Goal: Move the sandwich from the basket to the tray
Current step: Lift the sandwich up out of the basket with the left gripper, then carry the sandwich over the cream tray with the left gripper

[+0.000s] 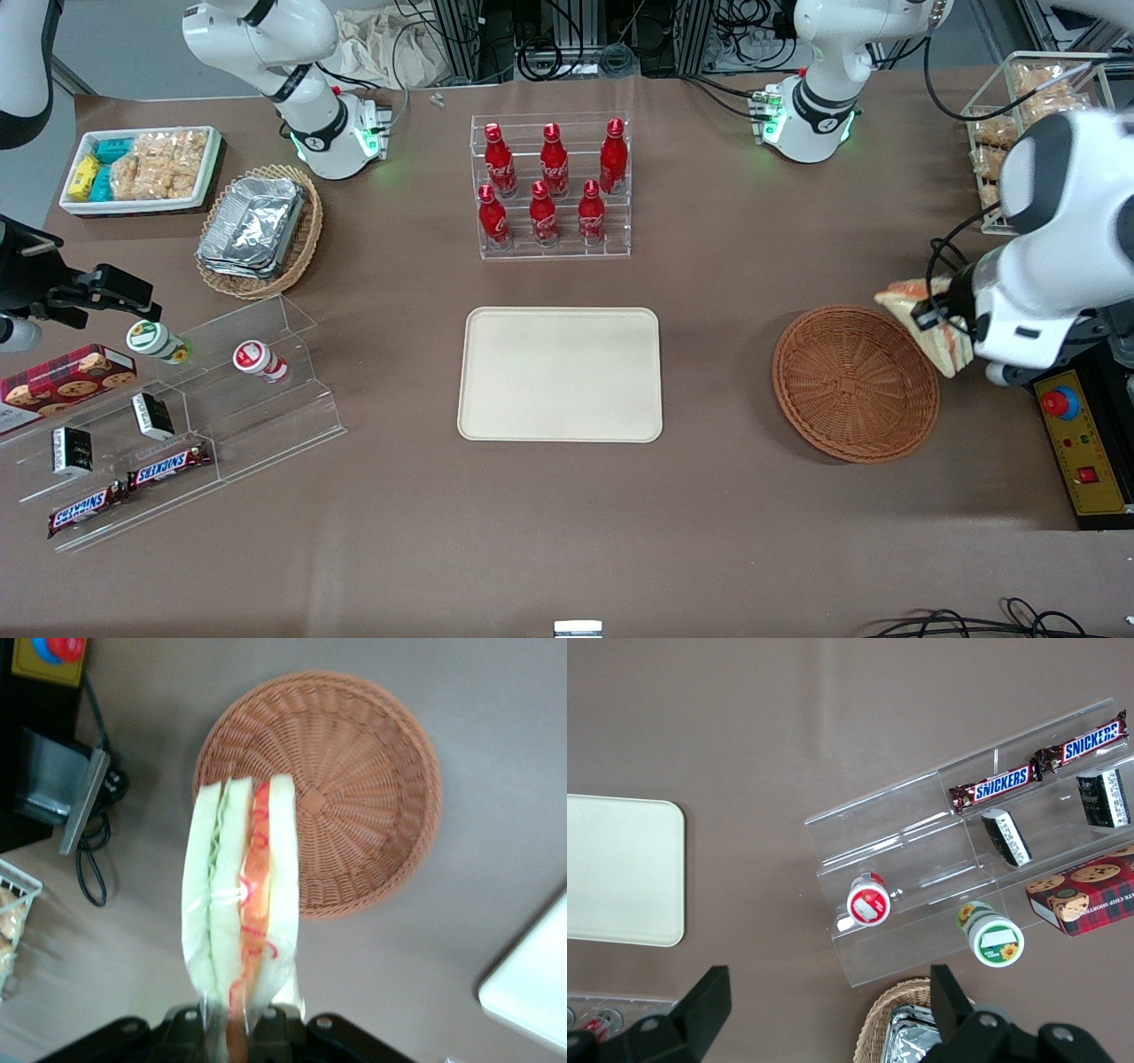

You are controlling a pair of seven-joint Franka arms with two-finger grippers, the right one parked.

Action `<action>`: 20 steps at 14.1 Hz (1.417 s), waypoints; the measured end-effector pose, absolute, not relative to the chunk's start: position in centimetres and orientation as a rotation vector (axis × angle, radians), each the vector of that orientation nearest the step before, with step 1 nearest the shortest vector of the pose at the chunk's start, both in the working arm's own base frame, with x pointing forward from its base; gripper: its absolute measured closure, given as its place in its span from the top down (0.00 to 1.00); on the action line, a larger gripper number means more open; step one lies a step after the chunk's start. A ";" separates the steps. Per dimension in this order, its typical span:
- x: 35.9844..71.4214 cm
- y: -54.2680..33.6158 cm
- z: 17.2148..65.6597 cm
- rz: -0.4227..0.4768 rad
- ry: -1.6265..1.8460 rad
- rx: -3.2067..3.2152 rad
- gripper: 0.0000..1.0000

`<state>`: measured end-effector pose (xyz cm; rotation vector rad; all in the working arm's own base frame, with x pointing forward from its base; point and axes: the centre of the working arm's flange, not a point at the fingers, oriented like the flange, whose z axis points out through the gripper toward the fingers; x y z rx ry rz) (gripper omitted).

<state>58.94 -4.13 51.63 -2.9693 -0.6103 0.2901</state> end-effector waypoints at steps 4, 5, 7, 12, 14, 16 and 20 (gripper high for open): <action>58.0 -6.9 54.3 0.439 -0.348 -3.165 0.16; 57.7 -8.9 54.2 0.465 -0.278 -3.195 0.16; 57.0 -14.9 52.8 0.516 -0.103 -3.208 0.16; 57.7 -28.7 43.9 0.456 0.065 -3.269 0.16; 58.4 -32.6 39.0 0.411 0.047 -3.311 0.16; 58.7 -34.5 34.5 0.425 0.016 -3.326 0.16; 58.4 -36.0 28.2 0.467 0.032 -3.283 0.16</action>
